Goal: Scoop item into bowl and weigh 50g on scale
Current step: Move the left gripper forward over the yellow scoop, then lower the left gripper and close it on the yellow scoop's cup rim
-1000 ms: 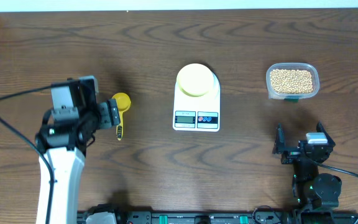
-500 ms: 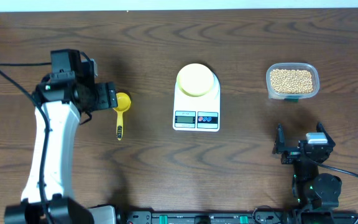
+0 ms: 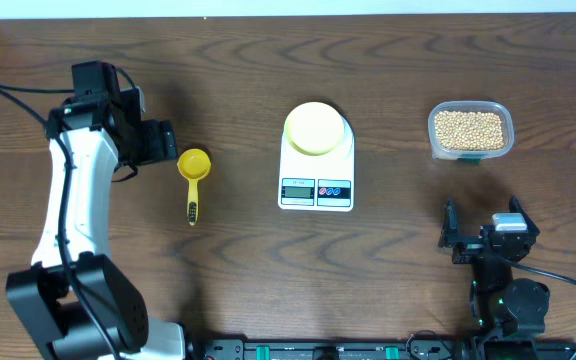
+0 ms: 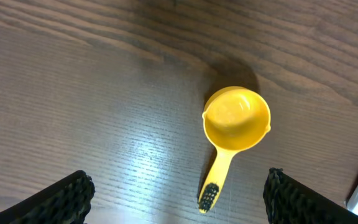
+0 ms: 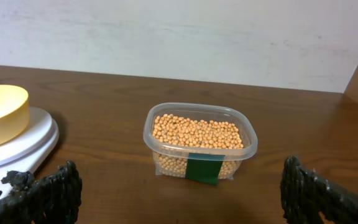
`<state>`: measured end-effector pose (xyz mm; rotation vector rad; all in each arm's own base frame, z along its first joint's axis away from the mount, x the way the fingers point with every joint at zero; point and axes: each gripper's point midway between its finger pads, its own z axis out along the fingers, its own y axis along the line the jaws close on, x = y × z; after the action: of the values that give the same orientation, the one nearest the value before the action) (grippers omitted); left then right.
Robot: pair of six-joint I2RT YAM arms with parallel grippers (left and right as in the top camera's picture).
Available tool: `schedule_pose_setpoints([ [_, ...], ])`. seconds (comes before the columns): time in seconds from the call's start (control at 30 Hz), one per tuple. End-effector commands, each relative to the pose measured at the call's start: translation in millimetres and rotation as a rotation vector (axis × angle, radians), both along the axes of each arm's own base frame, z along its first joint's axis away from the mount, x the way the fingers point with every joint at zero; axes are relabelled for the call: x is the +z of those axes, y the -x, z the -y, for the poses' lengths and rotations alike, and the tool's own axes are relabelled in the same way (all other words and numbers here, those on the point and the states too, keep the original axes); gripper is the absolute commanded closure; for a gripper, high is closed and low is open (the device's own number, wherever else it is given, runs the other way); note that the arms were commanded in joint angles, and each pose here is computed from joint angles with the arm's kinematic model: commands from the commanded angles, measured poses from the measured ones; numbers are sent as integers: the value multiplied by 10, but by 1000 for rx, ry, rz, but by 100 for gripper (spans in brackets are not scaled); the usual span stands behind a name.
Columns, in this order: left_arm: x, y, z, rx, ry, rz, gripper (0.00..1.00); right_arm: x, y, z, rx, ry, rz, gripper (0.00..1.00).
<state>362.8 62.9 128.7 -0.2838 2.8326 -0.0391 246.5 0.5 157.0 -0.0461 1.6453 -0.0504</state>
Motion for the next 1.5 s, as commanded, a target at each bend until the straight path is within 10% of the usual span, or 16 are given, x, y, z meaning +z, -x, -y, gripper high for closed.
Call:
schedule_pose_setpoints([
  [0.0, -42, -56, -7, -27, 4, -20, 11, -6, 2, 25, -12, 10, -1, 1],
  [1.47, -966, -251, 59, -100, -15, -178, 11, -6, 2, 25, -12, 10, -1, 1],
])
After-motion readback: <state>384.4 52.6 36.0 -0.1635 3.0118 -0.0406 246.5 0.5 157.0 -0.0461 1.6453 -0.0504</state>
